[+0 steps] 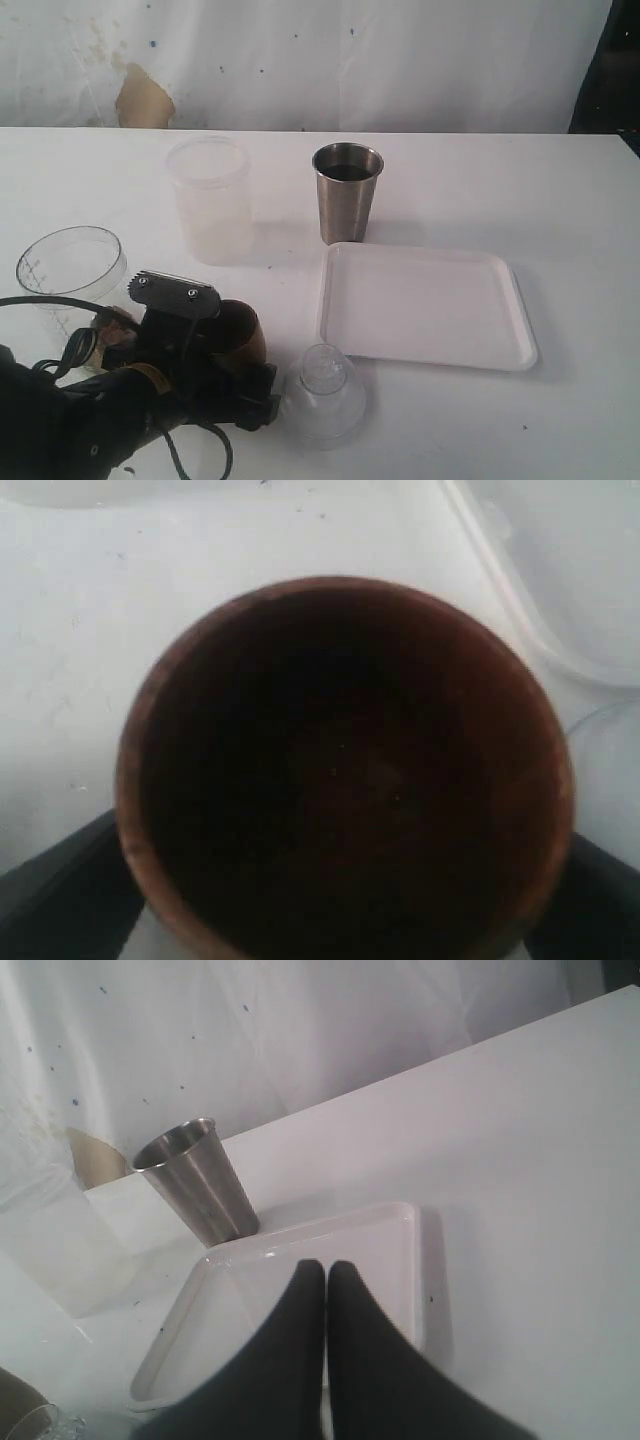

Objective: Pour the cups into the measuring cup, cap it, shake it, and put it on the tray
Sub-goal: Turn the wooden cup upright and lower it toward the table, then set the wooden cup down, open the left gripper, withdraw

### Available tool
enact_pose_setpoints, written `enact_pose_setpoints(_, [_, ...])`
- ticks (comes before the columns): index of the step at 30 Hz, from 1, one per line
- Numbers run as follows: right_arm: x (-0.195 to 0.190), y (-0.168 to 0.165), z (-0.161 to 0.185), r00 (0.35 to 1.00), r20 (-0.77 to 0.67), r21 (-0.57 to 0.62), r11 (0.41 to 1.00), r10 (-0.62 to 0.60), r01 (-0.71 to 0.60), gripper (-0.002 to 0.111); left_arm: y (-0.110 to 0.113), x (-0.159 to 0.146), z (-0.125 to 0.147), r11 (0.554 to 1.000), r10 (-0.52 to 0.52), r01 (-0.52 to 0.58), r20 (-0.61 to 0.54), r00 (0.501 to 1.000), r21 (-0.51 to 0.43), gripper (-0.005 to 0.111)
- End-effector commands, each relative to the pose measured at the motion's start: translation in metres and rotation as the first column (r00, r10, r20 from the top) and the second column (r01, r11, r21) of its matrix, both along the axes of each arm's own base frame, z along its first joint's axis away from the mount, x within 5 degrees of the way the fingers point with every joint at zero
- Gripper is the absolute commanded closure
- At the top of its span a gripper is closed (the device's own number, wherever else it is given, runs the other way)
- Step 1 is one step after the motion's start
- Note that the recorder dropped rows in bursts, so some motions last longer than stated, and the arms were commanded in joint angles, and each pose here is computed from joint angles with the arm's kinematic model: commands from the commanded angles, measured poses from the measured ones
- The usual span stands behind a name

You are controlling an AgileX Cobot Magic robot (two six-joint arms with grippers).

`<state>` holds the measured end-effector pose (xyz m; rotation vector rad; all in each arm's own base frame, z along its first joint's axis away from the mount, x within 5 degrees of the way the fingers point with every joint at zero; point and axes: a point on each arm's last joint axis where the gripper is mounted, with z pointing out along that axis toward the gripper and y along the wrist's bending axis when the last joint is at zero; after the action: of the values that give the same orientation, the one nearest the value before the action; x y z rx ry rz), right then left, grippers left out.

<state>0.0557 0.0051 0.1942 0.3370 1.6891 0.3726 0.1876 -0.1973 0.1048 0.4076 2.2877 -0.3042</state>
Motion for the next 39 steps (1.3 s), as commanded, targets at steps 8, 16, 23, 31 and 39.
enact_pose_setpoints(8, [0.0, 0.0, -0.001, 1.0, 0.01, -0.001, 1.0, -0.007, 0.007, 0.108, 0.002, -0.01, 0.034, 0.996, -0.016, 0.012, -0.051, 0.999, -0.084, 0.016])
enact_pose_setpoints(16, [0.0, 0.0, -0.001, 1.0, 0.01, -0.001, 1.0, -0.007, 0.007, 0.108, 0.009, -0.023, 0.087, 0.973, -0.061, 0.064, 0.018, 0.998, -0.223, 0.016])
enact_pose_setpoints(23, [0.0, 0.0, -0.001, 1.0, 0.01, -0.001, 1.0, -0.007, 0.007, 0.108, 0.028, -0.038, 0.142, 0.926, -0.073, 0.13, 0.169, 0.983, -0.355, 0.087])
enact_pose_setpoints(31, [0.0, 0.0, -0.001, 1.0, 0.01, -0.001, 1.0, -0.007, 0.007, 0.108, 0.103, -0.053, 0.191, 0.938, 0.263, -0.161, 0.328, 0.907, -0.307, 0.107])
enact_pose_setpoints(39, [0.0, 0.0, -0.001, 1.0, 0.01, -0.001, 1.0, -0.007, 0.007, 0.108, 0.186, -0.09, 0.22, 0.855, 0.509, -0.35, 0.489, 0.709, -0.382, 0.107])
